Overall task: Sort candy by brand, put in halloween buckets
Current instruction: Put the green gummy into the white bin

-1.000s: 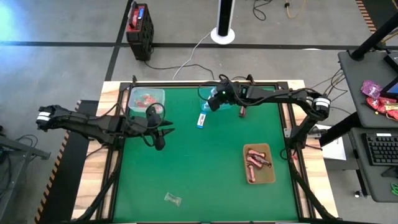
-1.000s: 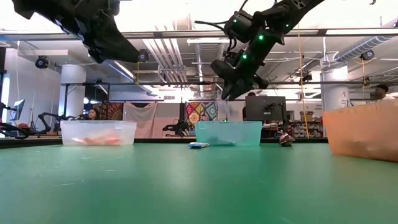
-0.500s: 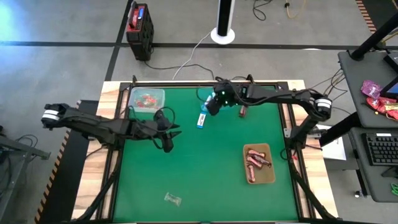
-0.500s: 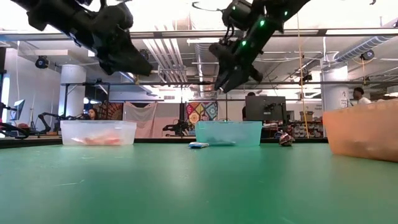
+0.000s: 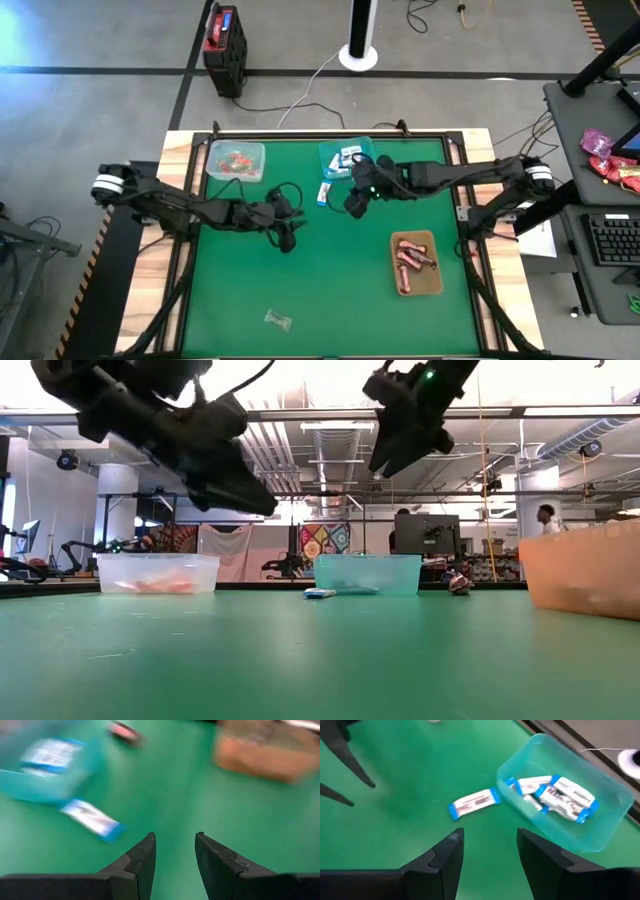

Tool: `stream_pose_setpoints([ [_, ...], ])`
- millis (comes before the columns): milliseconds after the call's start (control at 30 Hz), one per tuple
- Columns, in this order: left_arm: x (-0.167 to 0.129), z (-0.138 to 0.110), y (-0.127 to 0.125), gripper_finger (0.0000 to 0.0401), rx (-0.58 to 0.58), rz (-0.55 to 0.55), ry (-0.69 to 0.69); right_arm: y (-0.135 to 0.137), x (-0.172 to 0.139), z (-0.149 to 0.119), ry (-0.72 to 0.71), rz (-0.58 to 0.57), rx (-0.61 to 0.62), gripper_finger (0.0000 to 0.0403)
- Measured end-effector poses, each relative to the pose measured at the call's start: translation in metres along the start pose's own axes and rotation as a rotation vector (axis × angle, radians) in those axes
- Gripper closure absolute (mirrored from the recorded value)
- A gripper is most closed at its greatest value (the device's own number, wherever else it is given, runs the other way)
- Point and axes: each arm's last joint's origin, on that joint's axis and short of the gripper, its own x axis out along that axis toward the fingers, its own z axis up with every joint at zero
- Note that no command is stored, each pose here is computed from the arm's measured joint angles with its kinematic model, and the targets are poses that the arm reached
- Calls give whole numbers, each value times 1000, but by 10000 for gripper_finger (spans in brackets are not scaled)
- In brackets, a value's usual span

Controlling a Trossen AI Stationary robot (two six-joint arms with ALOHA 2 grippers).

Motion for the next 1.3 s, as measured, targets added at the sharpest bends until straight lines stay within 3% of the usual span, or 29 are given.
stream_pose_setpoints([
  [100,-3,-7,-12,280,45,-210,93,11,-4,-7,6,29,-25,225],
  [267,-27,-22,-37,280,119,-695,325,23,-9,-15,10,59,-58,225],
  [333,-36,-27,-48,280,148,-777,369,26,-10,-16,8,66,-58,225],
  [600,-59,-64,-91,273,300,-794,451,33,-10,-25,-7,48,-34,225],
  [733,-62,-82,-103,247,313,-700,477,35,-10,-29,-3,47,-21,225],
  [1000,-57,-92,-132,192,336,-678,434,38,-9,-34,-4,56,-13,225],
  [1133,-47,-97,-141,192,338,-621,435,39,-9,-36,0,58,-19,225],
  [1300,-40,-101,-146,222,343,-612,454,40,-9,-37,1,59,-28,225],
])
